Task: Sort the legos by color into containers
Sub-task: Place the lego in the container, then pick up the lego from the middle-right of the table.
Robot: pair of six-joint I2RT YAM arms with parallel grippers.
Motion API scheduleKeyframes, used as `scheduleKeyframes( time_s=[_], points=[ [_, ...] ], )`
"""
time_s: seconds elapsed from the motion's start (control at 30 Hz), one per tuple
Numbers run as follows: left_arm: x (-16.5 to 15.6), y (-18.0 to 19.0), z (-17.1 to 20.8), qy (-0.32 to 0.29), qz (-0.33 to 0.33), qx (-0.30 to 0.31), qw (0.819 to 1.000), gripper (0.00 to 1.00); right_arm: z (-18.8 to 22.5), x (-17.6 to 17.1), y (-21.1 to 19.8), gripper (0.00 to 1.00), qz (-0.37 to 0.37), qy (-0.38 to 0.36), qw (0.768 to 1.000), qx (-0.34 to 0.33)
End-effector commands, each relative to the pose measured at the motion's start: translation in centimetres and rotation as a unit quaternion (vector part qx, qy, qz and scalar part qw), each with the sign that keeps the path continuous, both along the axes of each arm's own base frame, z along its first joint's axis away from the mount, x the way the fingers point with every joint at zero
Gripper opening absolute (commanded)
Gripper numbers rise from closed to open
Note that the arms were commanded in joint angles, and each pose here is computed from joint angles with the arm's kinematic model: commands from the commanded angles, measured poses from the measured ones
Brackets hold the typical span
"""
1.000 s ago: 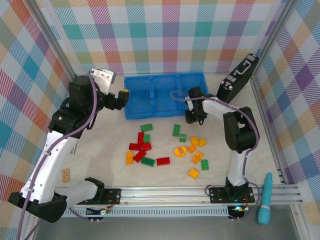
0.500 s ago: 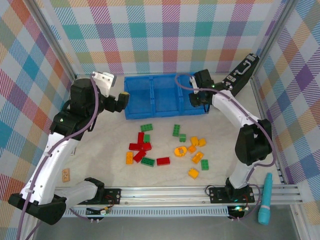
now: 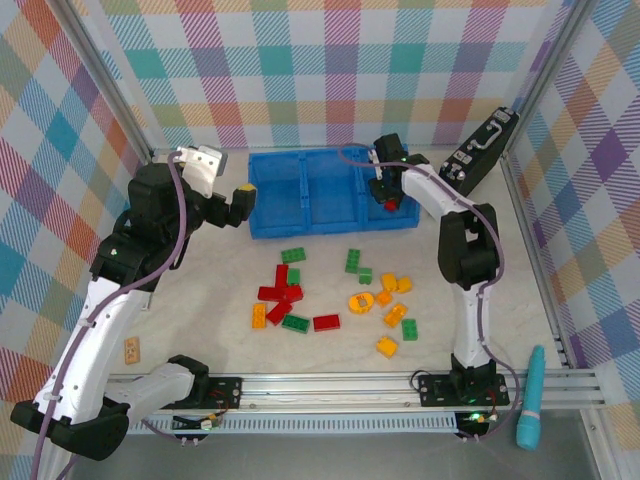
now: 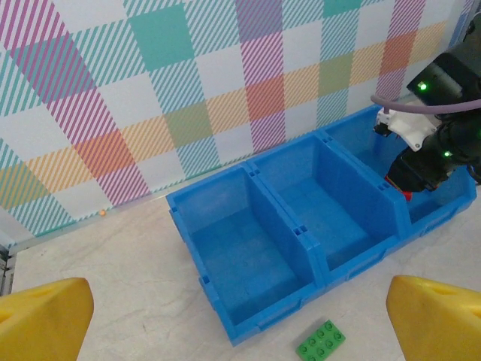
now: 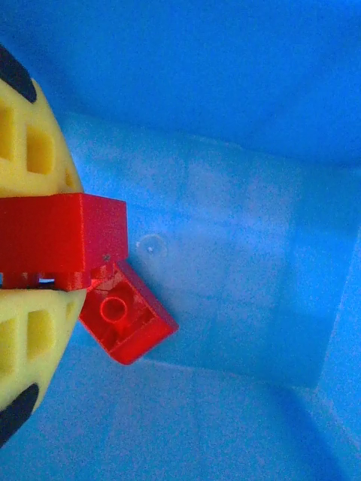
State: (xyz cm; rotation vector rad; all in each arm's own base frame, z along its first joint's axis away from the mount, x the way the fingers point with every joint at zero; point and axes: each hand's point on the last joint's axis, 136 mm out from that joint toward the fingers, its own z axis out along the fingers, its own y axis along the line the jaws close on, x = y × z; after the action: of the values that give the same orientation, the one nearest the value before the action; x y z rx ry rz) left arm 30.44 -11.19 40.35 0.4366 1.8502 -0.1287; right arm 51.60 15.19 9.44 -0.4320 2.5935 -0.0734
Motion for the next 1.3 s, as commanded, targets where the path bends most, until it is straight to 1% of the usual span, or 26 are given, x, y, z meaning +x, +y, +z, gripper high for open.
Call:
scheduleKeyframes(
  time_s=[0.0, 0.17, 0.23, 0.4, 0.5, 0.6, 0.67, 0.83, 0.9, 1.0, 1.1, 1.13, 1.27],
  points=[
    [-0.3, -0.3, 0.8, -0.014, -0.007, -0.005, 1.0, 1.0, 0.7, 0.9, 0.0, 0.26, -0.004, -0.008, 1.0, 0.008],
    [-0.2, -0.3, 0.6, -0.009, -0.007, -0.002, 1.0, 1.0, 0.2, 0.2, 0.0, 0.35, -0.007, 0.002, 1.0, 0.017],
    [-0.1, -0.3, 0.5, -0.007, -0.005, -0.001, 1.0, 1.0, 0.9, -0.3, 0.1, 0.38, -0.008, 0.0, 1.0, 0.022],
    [-0.1, -0.3, 0.6, -0.01, -0.008, -0.004, 1.0, 1.0, 4.6, -2.1, -0.2, 0.49, -0.01, -0.014, 0.999, 0.041],
    [-0.2, -0.3, 0.4, -0.011, -0.007, -0.004, 1.0, 1.0, 6.6, -4.2, -0.3, 0.54, -0.018, -0.008, 0.998, 0.063],
    [-0.2, -0.2, 0.2, -0.013, -0.005, -0.003, 1.0, 1.0, 8.0, -7.3, -0.6, 0.56, -0.038, 0.002, 0.995, 0.092],
    [-0.2, -0.1, 0.1, -0.017, -0.004, -0.002, 1.0, 1.0, 8.2, -9.6, -1.3, 0.57, -0.06, 0.014, 0.993, 0.103],
    [-0.3, -0.4, -0.2, -0.026, -0.014, -0.005, 1.0, 1.0, 6.6, -16.9, -3.1, 0.59, -0.126, 0.056, 0.982, 0.131],
    [-0.2, -0.4, -0.3, -0.028, -0.014, -0.004, 1.0, 1.0, 5.4, -20.1, -3.9, 0.6, -0.154, 0.074, 0.975, 0.145],
    [-0.2, -0.4, -0.4, -0.026, -0.012, -0.003, 1.0, 1.0, 3.4, -24.0, -5.1, 0.62, -0.183, 0.09, 0.967, 0.155],
    [-0.1, -0.4, -0.6, -0.029, -0.013, -0.003, 1.0, 1.0, 0.6, -26.8, -5.4, 0.64, -0.187, 0.141, 0.963, 0.131],
    [0.0, -0.5, -0.7, -0.027, -0.013, -0.003, 1.0, 1.0, -0.1, -27.3, -5.2, 0.65, -0.181, 0.149, 0.964, 0.122],
    [0.0, -0.5, -0.9, -0.018, -0.014, 0.0, 1.0, 1.0, -2.5, -28.2, -4.8, 0.68, -0.182, 0.166, 0.961, 0.126]
  ],
)
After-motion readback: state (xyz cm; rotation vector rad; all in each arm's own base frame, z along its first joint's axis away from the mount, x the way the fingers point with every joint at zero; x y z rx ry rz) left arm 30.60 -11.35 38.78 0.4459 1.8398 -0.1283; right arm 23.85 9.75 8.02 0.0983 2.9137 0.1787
